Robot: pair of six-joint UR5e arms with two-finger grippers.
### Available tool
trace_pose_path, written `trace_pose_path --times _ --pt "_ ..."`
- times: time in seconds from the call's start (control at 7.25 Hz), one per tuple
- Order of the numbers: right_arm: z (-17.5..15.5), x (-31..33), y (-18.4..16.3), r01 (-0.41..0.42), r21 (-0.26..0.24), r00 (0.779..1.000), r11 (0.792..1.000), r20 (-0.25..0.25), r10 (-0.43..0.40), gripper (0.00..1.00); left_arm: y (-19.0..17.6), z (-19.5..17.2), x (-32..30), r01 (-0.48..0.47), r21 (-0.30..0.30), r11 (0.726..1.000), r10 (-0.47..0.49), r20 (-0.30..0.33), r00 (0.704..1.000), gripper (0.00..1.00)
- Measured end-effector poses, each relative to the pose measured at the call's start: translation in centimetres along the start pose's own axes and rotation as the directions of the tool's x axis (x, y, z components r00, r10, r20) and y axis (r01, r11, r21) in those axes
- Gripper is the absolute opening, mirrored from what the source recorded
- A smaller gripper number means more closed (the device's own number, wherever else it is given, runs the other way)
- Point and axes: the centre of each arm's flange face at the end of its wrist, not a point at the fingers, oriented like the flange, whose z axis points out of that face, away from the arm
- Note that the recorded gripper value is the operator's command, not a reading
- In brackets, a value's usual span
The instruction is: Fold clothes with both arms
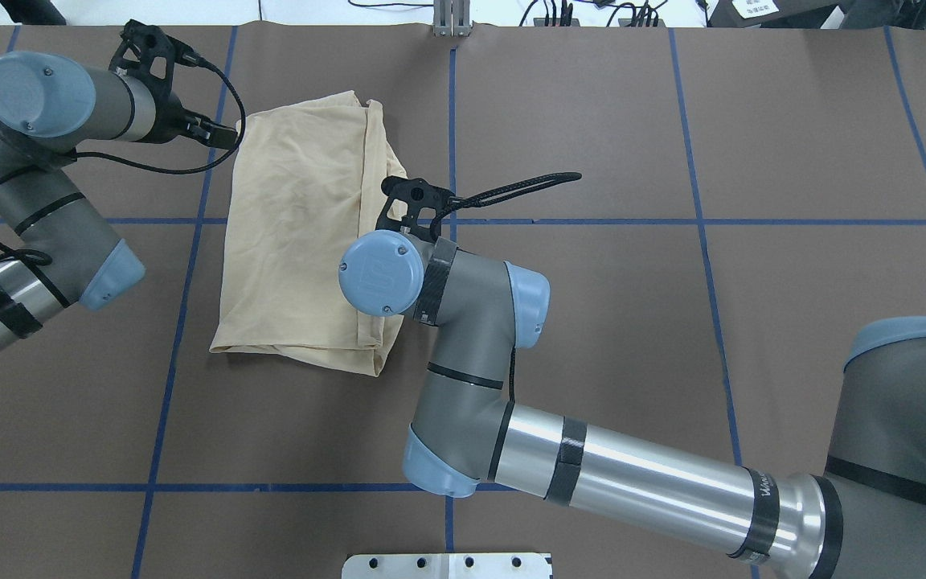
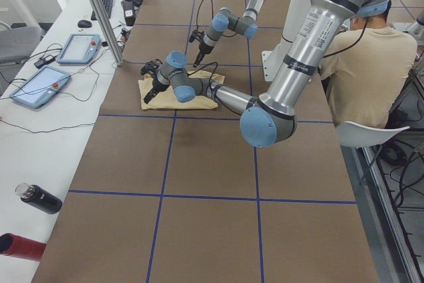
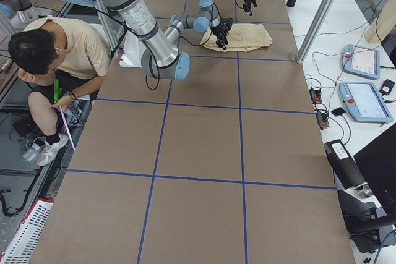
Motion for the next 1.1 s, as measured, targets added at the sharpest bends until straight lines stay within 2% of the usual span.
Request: trace_pose_path --times 0.69,0.83,0.96,1.1 --pt "1.7 -0.5 1.9 0.023 0.002 0.999 1.0 -0.029 -0.023 0.44 0.0 0.0 0.0 0.0 0.0 1.0 0.0 -0.001 1.0 1.0" --pt "1.8 -0.5 2.2 0.026 0.003 0.999 1.0 -0.032 -0.026 0.39 0.0 0.0 0.1 0.0 0.0 1.0 0.0 -0.001 1.0 1.0" --pt "2.0 -0.5 2.5 0.029 0.005 0.999 1.0 -0.035 -0.029 0.08 0.0 0.0 0.1 0.0 0.0 1.0 0.0 -0.001 1.0 1.0" --pt "2.0 -0.5 2.7 0.029 0.007 0.999 1.0 -0.037 -0.028 0.0 0.0 0.0 0.1 0.0 0.0 1.0 0.0 -0.001 1.0 1.0"
